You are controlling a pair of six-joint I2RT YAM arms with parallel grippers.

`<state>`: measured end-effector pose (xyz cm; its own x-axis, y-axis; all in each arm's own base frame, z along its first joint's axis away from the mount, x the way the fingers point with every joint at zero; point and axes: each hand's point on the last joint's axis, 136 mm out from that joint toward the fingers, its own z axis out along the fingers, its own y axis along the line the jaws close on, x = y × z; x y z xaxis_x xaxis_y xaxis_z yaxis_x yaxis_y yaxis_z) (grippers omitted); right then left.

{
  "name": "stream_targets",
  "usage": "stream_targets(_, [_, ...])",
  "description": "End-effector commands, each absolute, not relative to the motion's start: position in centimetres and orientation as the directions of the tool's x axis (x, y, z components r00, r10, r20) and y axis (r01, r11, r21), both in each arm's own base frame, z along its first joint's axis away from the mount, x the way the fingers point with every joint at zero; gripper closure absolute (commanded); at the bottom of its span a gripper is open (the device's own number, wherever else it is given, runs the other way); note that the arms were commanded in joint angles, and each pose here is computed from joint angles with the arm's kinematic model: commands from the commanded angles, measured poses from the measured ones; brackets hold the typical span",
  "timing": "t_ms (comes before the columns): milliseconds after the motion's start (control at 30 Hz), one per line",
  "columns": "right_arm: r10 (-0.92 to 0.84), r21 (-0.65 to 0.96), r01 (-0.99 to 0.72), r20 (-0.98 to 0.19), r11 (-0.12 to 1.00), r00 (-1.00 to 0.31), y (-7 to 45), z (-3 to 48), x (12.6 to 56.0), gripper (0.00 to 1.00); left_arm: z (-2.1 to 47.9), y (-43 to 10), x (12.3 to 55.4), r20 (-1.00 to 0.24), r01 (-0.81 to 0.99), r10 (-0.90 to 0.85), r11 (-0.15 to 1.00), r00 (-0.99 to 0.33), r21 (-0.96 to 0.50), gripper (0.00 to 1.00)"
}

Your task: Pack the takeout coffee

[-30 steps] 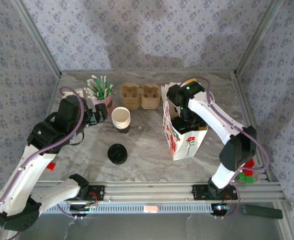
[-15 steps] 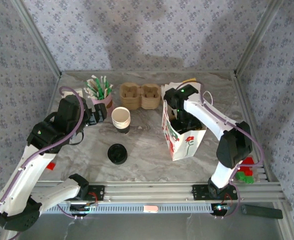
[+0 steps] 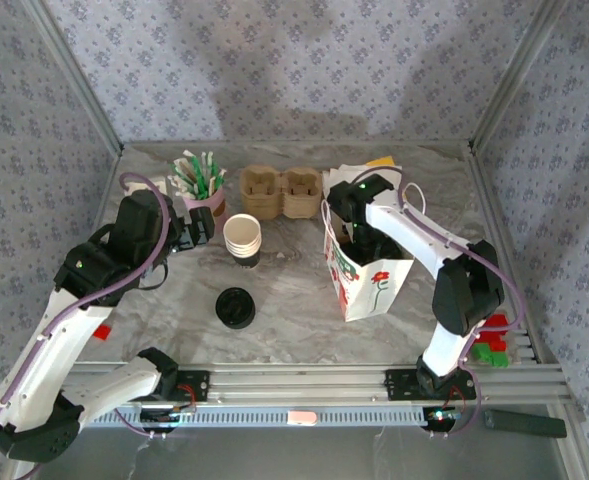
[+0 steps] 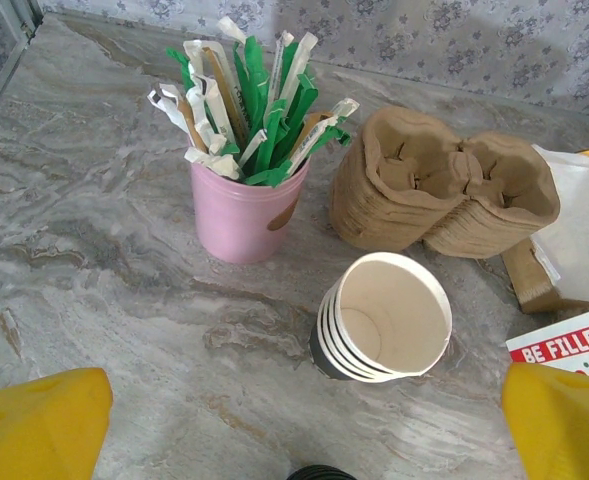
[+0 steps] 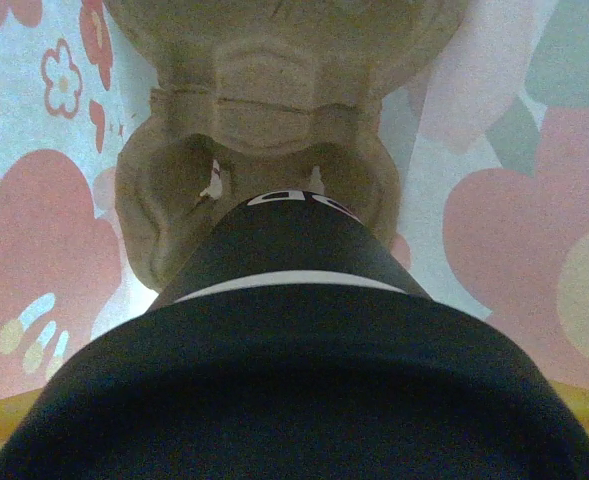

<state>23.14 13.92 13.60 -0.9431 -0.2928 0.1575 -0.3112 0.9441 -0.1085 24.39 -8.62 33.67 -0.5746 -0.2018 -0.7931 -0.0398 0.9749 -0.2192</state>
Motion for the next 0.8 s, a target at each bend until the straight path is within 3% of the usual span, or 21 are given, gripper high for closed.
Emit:
stream_targets(0, [-0.29,-0.117,-0.317,0.207,0.941,-0.935,13.82,12.65,22.61,0.11,34.88,-8.16,24.37,-0.808,-0.041,-0.2,0.976,-0.554,-0.213,0.0])
stream_targets(767, [-0.299,-0.109,-0.323,0.189,0.94,-0.935,14.04,12.61,22.88,0.11,35.22,-8.37,24.47,-0.807,-0.036,-0.2,0.976,-0.556,-0.217,0.0])
